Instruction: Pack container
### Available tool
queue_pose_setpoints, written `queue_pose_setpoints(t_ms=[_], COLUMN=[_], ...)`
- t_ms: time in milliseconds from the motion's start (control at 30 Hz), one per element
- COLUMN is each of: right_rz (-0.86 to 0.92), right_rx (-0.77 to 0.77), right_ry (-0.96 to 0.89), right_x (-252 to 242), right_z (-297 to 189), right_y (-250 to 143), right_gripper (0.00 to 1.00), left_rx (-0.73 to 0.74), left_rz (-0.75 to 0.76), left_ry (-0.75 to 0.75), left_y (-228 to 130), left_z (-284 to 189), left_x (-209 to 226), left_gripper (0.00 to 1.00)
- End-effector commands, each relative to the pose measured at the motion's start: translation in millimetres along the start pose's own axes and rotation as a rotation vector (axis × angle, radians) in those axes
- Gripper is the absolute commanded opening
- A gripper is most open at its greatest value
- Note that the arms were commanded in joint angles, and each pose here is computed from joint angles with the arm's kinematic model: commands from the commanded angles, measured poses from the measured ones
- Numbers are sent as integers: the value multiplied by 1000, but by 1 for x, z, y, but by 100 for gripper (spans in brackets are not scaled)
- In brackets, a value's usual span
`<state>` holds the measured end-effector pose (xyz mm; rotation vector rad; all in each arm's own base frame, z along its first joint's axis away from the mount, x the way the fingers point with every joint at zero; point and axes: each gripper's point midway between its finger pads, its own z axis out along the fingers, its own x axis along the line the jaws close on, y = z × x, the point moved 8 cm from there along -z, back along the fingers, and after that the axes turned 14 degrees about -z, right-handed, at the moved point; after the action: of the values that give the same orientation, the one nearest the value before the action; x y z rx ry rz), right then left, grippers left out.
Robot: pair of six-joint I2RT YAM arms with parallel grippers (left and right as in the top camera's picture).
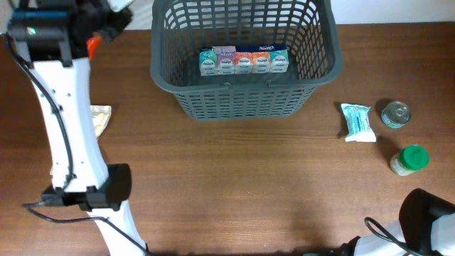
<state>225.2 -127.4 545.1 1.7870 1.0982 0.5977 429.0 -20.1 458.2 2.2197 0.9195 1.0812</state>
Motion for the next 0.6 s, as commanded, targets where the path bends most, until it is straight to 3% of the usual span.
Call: queue_pose_setpoints(t_ms=[0, 133, 367, 567], right_rz=[11, 11, 11, 11], right_rx=[2, 2, 2, 2], right_ry=[-17, -17, -17, -17], right_x=[-3, -3, -3, -3], right_z=[-2, -2, -2, -2], right_y=[-1, -1, -1, -1], right_gripper=[99, 99, 99, 99], left_rx=[-188, -279, -252, -139], left_rz=[308, 503, 543, 514], left_ry=[-1, -85, -275, -403], left_y=[45, 68, 77, 64], left_z=[-34, -23, 45, 117], left_x=[-25, -61, -122, -176], left_gripper=[1, 2, 2, 2])
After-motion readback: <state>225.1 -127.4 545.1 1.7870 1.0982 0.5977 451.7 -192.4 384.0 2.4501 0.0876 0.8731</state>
